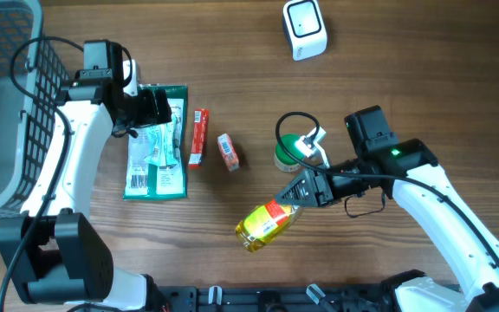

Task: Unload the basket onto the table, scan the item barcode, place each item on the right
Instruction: 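Lift the oil bottle and tilt it toward the white scanner, then hold the oil bottle under the white scanner with the right gripper, then carry the oil bottle to the right edge and set it down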

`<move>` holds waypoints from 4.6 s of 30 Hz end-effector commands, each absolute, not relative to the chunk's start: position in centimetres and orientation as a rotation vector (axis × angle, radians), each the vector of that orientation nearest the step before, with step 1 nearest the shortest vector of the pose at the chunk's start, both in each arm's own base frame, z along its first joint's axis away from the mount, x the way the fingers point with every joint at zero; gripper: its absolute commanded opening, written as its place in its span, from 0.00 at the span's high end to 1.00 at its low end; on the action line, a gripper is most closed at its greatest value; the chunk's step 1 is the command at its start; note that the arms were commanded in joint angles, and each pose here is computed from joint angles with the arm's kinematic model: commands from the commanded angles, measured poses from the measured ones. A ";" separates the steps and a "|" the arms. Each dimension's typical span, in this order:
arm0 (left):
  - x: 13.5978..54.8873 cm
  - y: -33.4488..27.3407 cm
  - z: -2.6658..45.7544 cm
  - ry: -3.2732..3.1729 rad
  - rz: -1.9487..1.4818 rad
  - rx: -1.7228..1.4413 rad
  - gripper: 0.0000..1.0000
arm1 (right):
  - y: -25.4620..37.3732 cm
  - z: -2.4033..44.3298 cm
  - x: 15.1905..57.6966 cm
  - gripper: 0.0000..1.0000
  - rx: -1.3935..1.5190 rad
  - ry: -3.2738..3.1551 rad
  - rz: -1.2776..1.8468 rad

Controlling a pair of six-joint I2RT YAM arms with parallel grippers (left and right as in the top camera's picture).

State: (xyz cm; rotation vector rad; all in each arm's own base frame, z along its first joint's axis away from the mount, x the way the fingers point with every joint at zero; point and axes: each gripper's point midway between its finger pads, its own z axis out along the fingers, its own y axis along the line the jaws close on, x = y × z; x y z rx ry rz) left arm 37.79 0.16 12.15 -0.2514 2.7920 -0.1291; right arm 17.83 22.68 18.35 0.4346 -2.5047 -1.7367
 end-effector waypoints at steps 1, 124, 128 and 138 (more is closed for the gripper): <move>38.0 0.4 12.9 2.769 -0.120 -0.255 0.00 | 23.1 19.6 17.4 0.72 0.451 -2.433 -1.815; 38.0 0.4 12.9 2.769 -0.120 -0.255 0.00 | 1.6 21.9 53.8 0.68 -0.150 -3.829 0.364; 38.0 0.4 12.9 2.769 -0.120 -0.255 0.00 | -5.4 19.8 51.9 0.66 -0.399 -3.710 0.132; 38.0 0.4 12.9 2.769 -0.120 -0.255 0.00 | -12.7 19.5 46.1 0.74 -0.730 -3.516 -0.053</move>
